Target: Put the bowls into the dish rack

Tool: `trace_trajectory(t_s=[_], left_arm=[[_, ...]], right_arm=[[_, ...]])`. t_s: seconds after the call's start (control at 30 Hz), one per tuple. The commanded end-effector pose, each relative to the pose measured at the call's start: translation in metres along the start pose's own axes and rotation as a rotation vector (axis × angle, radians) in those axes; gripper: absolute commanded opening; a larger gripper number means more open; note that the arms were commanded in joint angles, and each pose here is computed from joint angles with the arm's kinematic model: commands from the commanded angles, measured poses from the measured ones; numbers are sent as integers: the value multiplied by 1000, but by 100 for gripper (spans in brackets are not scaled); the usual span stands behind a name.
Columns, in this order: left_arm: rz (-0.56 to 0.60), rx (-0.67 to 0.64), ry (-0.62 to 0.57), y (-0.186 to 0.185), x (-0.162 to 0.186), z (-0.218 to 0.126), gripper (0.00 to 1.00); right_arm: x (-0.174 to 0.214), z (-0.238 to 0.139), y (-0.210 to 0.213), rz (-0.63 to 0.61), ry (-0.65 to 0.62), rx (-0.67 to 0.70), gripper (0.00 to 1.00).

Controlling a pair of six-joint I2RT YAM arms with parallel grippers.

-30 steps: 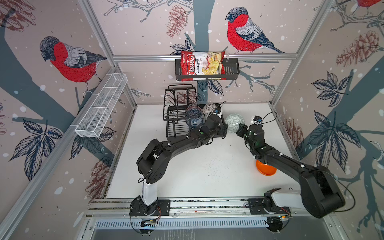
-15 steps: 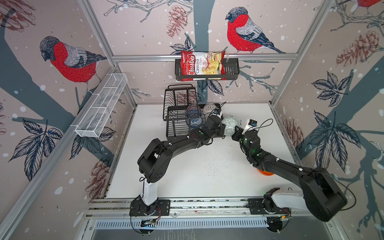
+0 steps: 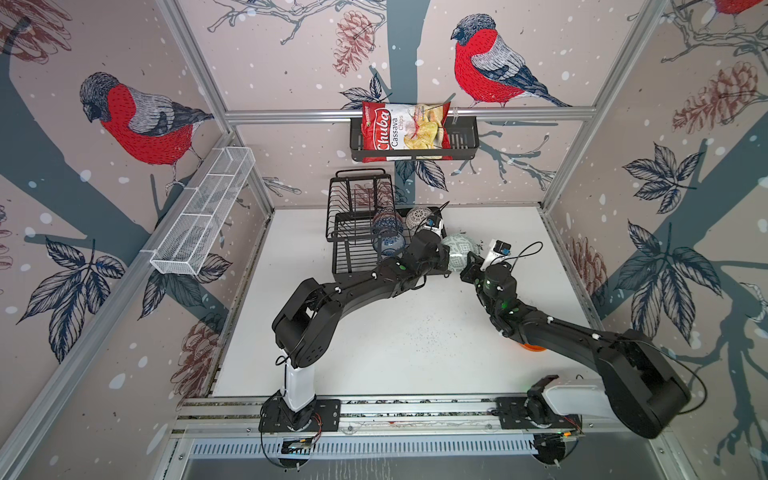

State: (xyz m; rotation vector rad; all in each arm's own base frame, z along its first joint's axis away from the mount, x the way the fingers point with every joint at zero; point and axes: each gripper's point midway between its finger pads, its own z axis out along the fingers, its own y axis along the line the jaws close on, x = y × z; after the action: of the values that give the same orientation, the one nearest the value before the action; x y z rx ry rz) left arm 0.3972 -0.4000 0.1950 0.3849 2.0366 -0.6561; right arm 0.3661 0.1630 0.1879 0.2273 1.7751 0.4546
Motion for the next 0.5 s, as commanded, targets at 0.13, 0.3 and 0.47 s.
trace_trajectory(t_s=[0.13,0.3,0.47], left_arm=[[19,-12,-81,4,-19,-15,0],[22,-58,-115,15,-23,-19,0],[6,-101,-150,26,-25,-21,0]], right_arm=[[-22,0,13,29,-76,-47,11],[-17,4,9,41,-48,-37,21],[-18,10,14,101,6,-103,37]])
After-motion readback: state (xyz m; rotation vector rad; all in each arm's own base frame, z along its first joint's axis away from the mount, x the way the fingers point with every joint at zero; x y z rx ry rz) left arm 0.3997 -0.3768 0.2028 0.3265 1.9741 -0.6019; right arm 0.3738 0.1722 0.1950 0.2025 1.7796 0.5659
